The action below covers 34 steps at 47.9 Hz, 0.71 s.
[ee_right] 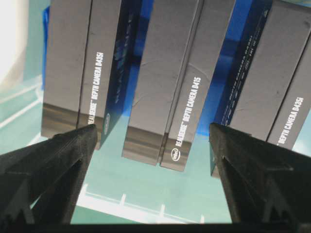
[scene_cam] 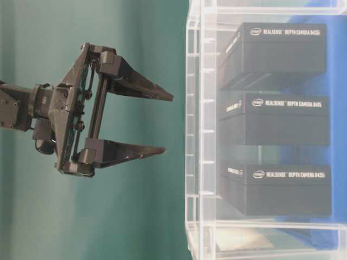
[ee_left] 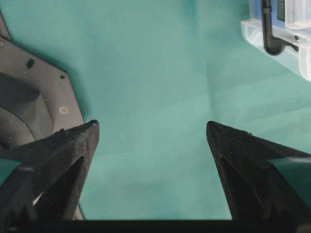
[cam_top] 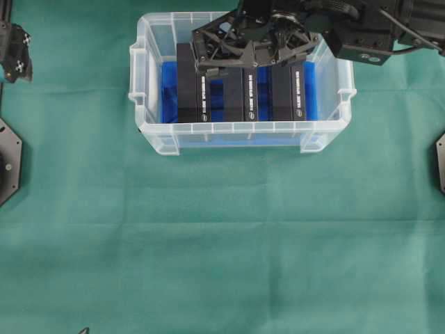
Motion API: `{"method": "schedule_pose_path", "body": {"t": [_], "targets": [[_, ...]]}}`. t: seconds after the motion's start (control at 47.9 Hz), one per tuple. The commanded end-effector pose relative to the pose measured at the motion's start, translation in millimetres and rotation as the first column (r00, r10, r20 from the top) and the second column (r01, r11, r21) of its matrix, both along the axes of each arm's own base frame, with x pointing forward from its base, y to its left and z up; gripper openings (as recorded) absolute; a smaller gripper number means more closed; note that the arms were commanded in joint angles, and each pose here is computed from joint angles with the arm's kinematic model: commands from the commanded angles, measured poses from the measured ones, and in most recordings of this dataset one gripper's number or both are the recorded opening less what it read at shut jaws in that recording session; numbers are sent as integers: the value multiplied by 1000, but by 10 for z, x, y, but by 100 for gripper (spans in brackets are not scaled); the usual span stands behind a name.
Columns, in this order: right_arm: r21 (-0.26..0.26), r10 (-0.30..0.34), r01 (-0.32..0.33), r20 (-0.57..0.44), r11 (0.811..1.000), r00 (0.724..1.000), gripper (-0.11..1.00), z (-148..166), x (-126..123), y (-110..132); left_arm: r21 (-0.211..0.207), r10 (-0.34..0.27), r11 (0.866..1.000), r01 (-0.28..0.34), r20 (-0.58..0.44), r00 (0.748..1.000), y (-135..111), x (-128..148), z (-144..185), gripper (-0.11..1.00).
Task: Take out the box from the case.
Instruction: 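Open the right gripper and move it over the middle black box, then lower the right gripper around the middle box and close on it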
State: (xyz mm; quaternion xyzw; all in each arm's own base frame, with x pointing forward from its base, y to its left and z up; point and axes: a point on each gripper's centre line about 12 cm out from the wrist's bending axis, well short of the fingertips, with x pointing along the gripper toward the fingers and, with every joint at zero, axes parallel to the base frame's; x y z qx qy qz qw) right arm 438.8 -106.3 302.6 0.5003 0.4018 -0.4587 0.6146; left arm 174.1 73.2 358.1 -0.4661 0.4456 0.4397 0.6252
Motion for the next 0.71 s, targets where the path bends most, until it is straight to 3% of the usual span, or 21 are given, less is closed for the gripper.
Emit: {"method": "schedule_pose_path", "body": {"t": [0.0,0.689], "targets": [[-11,3,-3,37,1000,999,93,140,1,3,8,-3,1000,3,17,1000,-5,-2,49,92],[-24,3,-2,28,1000,1000,93,115,9,-14,7,-3,1000,3,14,1000,-4,1,41,92]]}}
